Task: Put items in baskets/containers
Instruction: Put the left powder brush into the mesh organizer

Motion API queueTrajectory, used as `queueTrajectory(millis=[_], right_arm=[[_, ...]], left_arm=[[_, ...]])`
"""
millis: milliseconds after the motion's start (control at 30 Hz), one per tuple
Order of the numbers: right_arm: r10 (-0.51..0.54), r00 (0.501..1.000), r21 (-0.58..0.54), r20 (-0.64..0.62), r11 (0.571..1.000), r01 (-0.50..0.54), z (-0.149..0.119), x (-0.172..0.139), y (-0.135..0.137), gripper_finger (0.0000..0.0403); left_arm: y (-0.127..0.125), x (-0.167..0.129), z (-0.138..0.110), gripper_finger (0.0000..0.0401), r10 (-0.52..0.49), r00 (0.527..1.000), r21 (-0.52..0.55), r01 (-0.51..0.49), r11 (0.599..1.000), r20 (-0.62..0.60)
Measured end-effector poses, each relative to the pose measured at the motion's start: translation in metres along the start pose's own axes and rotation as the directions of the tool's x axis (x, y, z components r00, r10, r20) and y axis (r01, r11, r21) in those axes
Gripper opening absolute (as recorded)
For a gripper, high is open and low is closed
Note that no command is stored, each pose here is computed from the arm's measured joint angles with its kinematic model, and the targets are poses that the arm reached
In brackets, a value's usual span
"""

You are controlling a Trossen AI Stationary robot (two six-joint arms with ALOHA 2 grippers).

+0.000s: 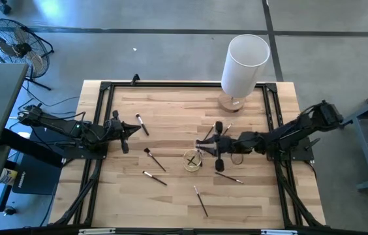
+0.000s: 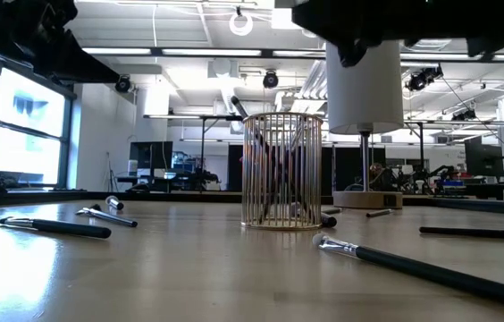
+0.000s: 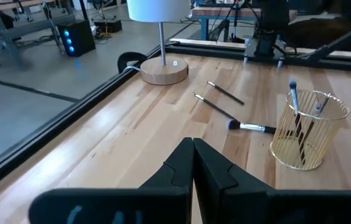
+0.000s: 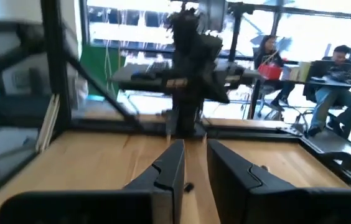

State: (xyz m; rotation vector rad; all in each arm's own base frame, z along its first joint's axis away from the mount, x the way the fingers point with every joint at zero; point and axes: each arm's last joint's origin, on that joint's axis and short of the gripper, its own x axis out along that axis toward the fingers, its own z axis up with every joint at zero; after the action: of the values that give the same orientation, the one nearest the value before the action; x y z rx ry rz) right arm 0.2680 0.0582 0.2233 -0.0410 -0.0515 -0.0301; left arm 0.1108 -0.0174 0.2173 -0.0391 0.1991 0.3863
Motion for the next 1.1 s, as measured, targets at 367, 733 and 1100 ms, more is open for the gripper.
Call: queueTrajectory(millis=[367,733,1100], right_arm=[[-0.094,0.939,0.299,-0.331,0.933,0.199,0.023,-0.061,-0.017,0.0005],[-0.042,0.690,0.391,-0.723,0.798,0.459,-0.013,-0.097,-0.023,0.0003],[0.025,0.636,0.439,-0.771,0.745,0.503,-0.037,-0.106,-0.022,0.0001]], left_arm=[[0.001,-0.001,0.012,0.0000,0.077,0.991,-0.253,-0.048,0.966,0.108],[-0.019,0.023,0.016,0.0000,0.119,0.984,-0.306,-0.075,0.949,0.129],[-0.028,0.052,0.072,0.0000,0.392,0.920,-0.328,-0.377,0.866,-0.023]])
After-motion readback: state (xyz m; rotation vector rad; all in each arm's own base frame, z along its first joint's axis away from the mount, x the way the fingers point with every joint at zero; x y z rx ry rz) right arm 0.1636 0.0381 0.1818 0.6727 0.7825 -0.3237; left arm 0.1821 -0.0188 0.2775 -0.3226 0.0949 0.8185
